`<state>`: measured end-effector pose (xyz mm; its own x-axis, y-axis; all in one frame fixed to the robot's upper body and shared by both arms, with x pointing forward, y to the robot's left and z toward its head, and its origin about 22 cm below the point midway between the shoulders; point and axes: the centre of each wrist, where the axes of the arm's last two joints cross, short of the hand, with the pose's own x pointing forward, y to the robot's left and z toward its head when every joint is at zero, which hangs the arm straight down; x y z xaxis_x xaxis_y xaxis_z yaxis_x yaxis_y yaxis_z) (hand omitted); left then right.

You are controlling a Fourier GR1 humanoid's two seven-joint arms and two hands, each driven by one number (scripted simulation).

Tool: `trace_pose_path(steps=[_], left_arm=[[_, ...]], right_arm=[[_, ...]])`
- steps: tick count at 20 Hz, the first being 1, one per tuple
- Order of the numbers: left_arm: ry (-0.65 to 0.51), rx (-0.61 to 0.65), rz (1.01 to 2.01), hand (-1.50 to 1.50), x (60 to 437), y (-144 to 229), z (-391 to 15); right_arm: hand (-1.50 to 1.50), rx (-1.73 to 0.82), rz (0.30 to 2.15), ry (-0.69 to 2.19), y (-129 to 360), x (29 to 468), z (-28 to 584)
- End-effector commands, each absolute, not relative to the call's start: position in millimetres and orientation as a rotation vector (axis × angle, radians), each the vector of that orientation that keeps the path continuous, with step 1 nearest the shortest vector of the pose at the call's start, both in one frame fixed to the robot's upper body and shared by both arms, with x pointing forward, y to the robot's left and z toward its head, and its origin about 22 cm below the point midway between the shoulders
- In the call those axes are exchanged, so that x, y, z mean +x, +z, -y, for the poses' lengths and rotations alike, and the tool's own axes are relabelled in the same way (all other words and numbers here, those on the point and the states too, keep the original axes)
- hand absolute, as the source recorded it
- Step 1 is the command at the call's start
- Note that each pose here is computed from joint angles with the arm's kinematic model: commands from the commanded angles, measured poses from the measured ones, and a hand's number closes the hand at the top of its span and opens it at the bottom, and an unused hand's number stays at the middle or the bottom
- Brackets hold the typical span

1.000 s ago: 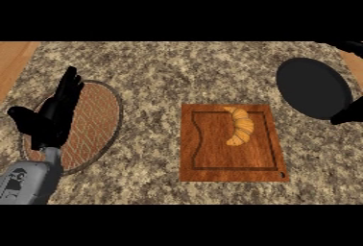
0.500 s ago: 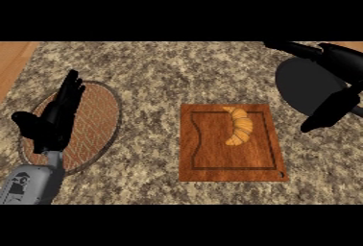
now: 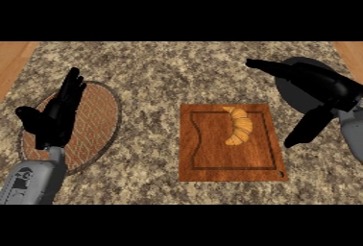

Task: Pick the croissant from the cutting board and place it in the pan

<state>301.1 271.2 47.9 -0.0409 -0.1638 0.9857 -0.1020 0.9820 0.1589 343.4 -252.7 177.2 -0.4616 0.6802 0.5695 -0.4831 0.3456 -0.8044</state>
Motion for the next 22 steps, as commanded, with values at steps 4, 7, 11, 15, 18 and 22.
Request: trace_pose_path(steps=[4,7,11,15,18,22], left_arm=[[-0.051,0.218,1.621,0.00,303,73,-254],[-0.045,0.200,1.614,0.00,291,46,-269],[-0.053,0.209,1.615,0.00,295,58,-274],[-0.055,0.187,1.620,0.00,275,35,-267],[-0.057,0.208,1.624,0.00,308,48,-280],[-0.044,0.205,1.607,0.00,296,39,-278]], right_arm=[[-1.50,-0.310,1.460,1.337,153,356,250],[-1.50,-0.296,1.410,1.371,133,354,258],[-1.50,-0.236,1.375,1.431,133,365,252],[-1.50,-0.197,1.349,1.455,127,372,237],[-1.50,-0.202,1.346,1.515,106,374,217],[-1.50,-0.227,1.344,1.521,87,350,216]])
